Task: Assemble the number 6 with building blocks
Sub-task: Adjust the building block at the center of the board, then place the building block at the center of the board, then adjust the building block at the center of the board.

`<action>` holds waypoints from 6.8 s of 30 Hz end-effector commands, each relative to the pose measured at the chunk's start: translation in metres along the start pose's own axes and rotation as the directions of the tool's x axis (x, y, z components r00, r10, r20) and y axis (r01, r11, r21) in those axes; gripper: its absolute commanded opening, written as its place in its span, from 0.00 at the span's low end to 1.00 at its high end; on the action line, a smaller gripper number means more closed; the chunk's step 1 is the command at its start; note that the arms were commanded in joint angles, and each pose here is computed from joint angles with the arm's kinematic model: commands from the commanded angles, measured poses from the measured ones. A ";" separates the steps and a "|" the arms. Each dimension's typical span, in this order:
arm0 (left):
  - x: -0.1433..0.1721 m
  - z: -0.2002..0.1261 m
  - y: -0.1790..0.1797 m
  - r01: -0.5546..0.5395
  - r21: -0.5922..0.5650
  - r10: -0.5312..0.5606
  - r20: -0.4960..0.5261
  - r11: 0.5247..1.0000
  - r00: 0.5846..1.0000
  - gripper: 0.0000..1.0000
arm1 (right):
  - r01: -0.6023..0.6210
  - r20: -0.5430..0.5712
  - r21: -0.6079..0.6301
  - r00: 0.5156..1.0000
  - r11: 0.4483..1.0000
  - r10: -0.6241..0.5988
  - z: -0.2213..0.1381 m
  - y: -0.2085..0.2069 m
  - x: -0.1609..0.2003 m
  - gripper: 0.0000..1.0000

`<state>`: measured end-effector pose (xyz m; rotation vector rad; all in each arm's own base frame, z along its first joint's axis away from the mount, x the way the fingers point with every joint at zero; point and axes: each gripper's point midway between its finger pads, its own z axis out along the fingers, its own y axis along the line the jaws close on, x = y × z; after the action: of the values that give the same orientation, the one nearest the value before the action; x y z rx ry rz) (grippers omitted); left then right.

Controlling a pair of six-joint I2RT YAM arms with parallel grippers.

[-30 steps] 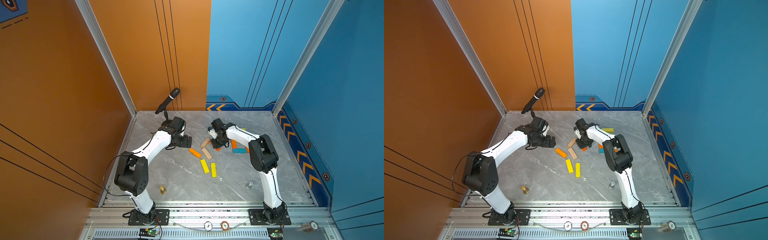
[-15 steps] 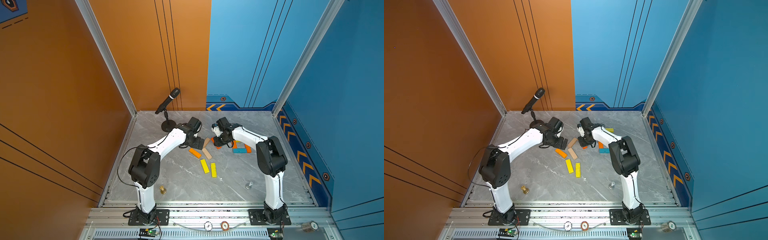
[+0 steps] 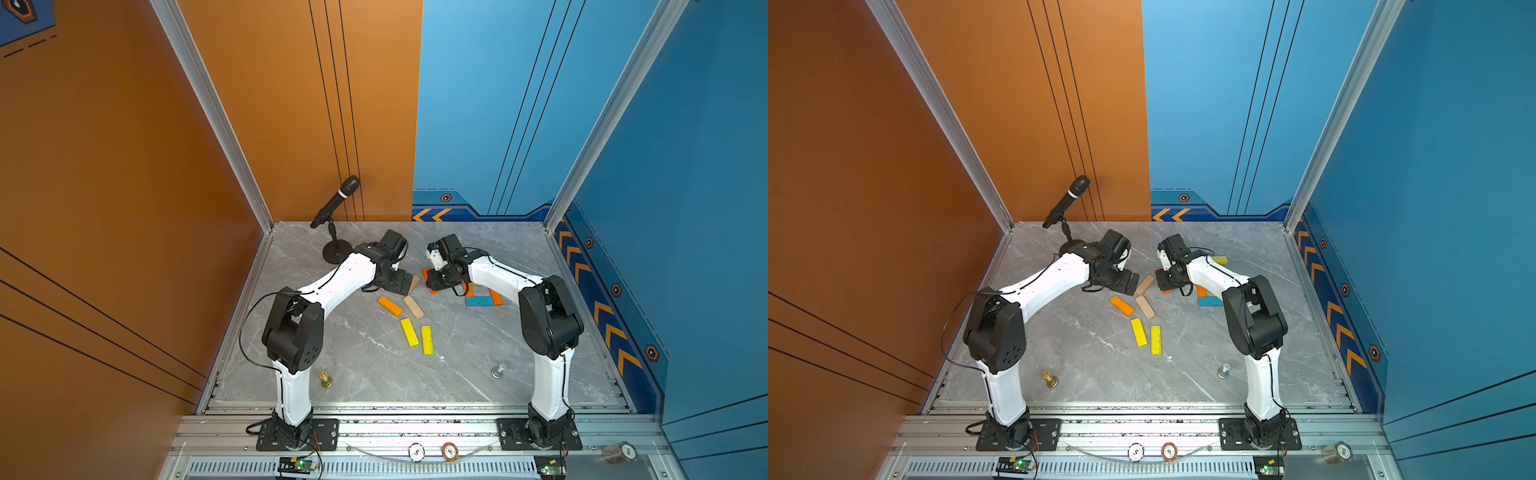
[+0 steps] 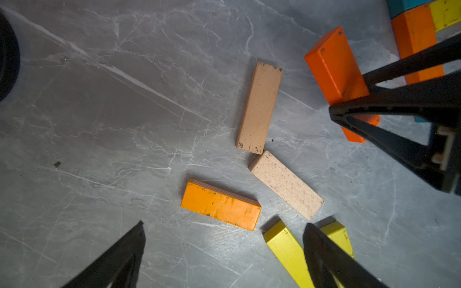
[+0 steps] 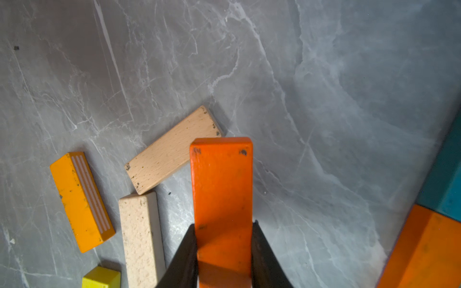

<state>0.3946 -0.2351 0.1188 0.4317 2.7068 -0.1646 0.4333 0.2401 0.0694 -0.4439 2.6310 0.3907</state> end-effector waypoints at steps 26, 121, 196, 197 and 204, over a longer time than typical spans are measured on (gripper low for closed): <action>-0.026 0.086 -0.027 -0.128 0.078 0.134 -0.079 0.989 0.988 0.70 | -0.266 0.150 0.020 0.954 0.964 0.260 -0.038 -0.030 -0.009 0.25; 0.017 0.039 0.070 0.358 0.053 -0.359 0.024 0.932 0.933 0.66 | 0.576 -0.019 -0.127 0.812 0.807 -0.583 0.056 0.042 -0.080 0.53; -0.029 0.083 0.071 0.346 0.098 -0.354 0.074 0.933 0.932 0.77 | 0.360 -0.033 -0.032 0.932 0.932 -0.361 0.044 0.025 -0.038 0.52; -0.028 0.084 0.070 0.345 0.094 -0.352 0.068 0.934 0.934 0.77 | 0.376 -0.040 -0.031 0.925 0.926 -0.377 0.046 0.024 -0.038 0.52; -0.027 0.093 0.070 0.328 0.060 -0.331 0.050 0.943 0.942 0.78 | 0.465 -0.083 -0.070 0.879 0.883 -0.470 0.061 0.025 -0.030 0.51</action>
<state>0.4742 -0.1906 0.0460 -0.0239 2.6751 -0.3567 0.4812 0.2911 0.0446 -0.9929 2.4816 0.2687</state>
